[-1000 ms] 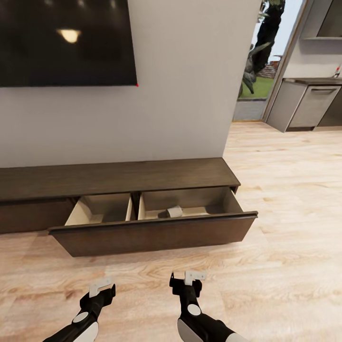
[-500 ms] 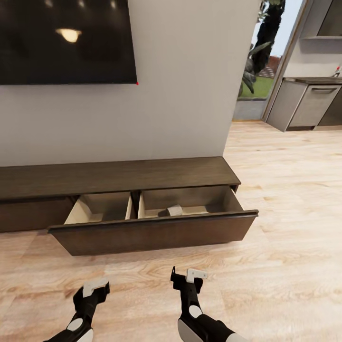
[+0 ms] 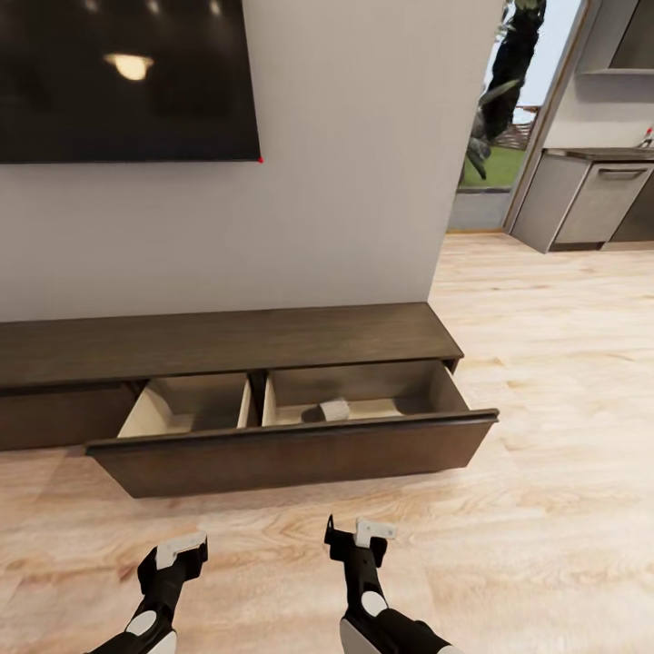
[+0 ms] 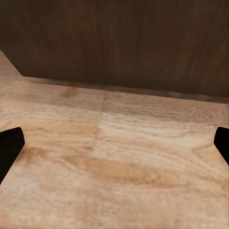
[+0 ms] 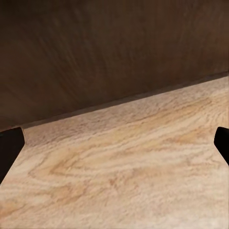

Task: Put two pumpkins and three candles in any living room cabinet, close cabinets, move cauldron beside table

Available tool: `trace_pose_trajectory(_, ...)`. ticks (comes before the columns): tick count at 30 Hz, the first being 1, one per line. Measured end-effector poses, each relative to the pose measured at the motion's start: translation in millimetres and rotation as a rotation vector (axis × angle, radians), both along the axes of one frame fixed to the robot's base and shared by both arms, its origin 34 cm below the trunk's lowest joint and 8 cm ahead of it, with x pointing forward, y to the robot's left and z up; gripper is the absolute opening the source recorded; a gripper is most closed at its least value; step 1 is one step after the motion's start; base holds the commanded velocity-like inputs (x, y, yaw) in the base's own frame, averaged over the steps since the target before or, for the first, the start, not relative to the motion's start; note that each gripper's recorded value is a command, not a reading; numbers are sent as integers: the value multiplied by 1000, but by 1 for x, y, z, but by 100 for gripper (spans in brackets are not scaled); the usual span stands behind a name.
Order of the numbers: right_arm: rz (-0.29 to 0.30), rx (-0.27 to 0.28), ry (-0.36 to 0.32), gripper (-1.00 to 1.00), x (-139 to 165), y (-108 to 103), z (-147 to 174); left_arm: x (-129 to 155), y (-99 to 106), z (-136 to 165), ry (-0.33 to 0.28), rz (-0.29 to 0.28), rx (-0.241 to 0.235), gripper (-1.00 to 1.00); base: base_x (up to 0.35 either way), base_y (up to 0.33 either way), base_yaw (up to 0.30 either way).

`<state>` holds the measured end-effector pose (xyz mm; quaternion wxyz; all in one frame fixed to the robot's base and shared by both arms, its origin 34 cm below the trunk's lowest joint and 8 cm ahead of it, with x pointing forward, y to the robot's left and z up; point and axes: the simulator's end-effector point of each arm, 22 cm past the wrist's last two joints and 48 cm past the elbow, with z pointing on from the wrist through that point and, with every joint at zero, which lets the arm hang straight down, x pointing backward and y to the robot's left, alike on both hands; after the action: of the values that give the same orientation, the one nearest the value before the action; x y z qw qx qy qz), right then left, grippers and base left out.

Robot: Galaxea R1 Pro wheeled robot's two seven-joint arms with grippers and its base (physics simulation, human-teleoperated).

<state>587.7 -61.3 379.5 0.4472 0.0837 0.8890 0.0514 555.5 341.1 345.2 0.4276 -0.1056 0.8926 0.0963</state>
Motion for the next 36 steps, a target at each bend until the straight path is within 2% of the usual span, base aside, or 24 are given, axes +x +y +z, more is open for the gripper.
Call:
trace_pose_trajectory(24, 11, -8, 8, 100, -3, -3, -5, 0, -1, -1, 2, 1, -1, 100, 83, 0, 0)
trace_pose_trajectory(36, 11, -8, 8, 100, -3, -2, -5, -1, 0, -1, 3, 2, 0, 100, 170, 0, 0)
